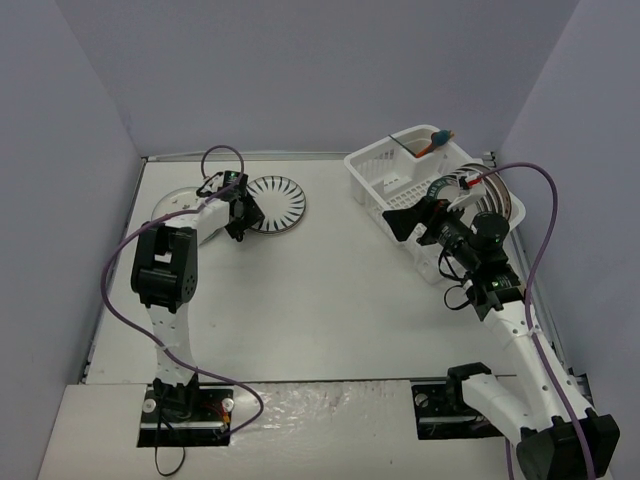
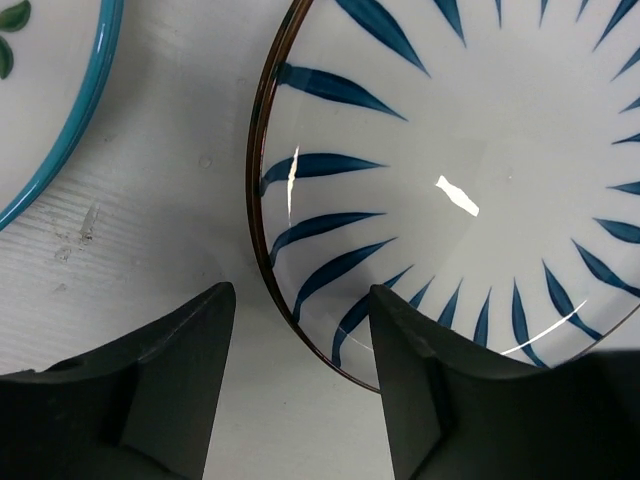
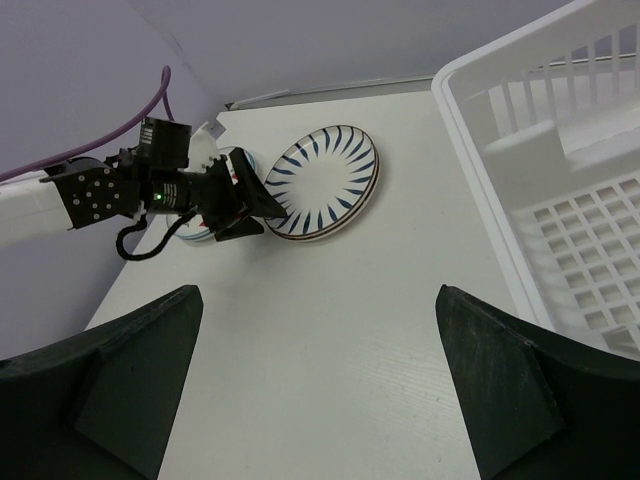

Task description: Load the plates into the dish rack

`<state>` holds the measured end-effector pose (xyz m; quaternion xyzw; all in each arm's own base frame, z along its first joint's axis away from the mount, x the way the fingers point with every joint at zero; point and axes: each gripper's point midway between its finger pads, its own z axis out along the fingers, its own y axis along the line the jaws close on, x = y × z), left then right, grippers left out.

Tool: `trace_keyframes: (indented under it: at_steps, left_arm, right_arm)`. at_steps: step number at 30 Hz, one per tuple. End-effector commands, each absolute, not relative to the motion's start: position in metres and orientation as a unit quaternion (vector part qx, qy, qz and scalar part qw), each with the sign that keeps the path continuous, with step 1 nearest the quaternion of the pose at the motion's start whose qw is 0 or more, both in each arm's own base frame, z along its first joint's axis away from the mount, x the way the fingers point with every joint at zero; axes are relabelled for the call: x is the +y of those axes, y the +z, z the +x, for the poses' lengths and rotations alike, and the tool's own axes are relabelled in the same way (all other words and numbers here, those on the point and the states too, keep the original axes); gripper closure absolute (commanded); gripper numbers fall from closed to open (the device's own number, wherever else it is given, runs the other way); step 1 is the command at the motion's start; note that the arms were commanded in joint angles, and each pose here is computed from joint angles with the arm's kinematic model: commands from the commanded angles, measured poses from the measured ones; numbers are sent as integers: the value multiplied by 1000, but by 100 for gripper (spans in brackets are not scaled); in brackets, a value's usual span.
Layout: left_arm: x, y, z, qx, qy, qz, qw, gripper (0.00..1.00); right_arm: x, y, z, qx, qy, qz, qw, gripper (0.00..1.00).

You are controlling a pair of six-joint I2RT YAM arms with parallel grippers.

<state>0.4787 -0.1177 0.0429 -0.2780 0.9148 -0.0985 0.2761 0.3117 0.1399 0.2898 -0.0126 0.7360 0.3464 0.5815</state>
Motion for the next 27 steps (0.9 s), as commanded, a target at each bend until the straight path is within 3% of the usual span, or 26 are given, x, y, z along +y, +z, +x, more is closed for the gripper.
trace_keyframes:
  at_steps: [1, 9, 18, 27]
  left_arm:
    - [-112, 71, 492, 903, -101, -285, 306, 52]
    - [-112, 64, 470, 909, -98, -285, 289, 100]
    - [-127, 57, 397, 935, -108, -221, 254, 100]
    - [-131, 97, 337, 936, -142, -179, 269, 100]
  right_arm:
    - [144, 318, 313, 705, 352, -35, 615, 0]
    - [143, 323, 307, 703, 351, -38, 618, 0]
    - [152, 311, 293, 712, 379, -36, 590, 0]
    - [201, 265, 273, 740, 429, -40, 517, 0]
